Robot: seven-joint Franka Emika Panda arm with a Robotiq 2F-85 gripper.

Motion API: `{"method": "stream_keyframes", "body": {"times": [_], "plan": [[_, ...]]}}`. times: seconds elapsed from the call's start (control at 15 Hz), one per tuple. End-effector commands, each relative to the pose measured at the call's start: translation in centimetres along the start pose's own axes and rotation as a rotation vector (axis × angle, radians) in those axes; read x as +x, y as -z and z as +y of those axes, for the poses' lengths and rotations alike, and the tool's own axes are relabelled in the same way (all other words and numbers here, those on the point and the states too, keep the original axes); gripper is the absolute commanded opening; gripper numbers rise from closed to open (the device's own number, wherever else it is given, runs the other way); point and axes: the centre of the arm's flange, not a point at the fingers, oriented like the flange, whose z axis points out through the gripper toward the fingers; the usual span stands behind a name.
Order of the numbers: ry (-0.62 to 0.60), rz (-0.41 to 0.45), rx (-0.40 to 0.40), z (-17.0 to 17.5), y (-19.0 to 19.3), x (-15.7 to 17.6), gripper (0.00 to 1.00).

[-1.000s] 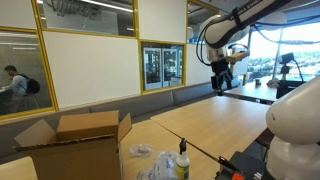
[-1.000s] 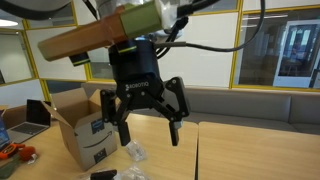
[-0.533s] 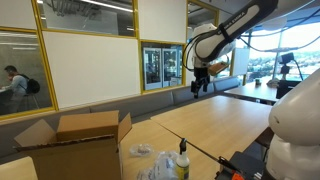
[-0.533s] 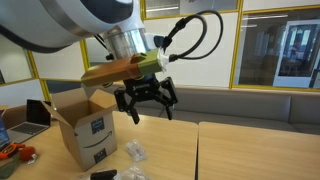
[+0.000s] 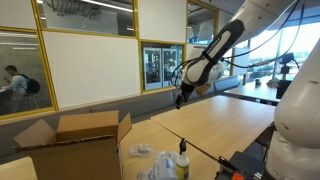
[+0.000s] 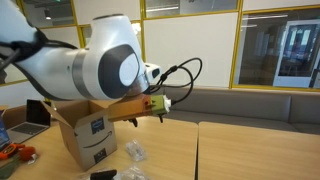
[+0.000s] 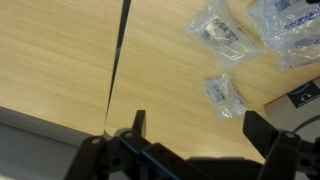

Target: Pick up the plastics and put them in the box

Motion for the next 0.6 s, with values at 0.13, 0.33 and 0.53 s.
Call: {"method": "stream_keyframes", "body": {"times": [0.13,0.33,0.53], "plan": [[0.123,0.081,0.124,-3.4,-10.1,2.3,1.0],[0.217,0.1,0.199,-6.9,-12.0,4.2,1.0],[0.339,0.161,0.267,-8.9,-11.7,6.9,1.0]]}}
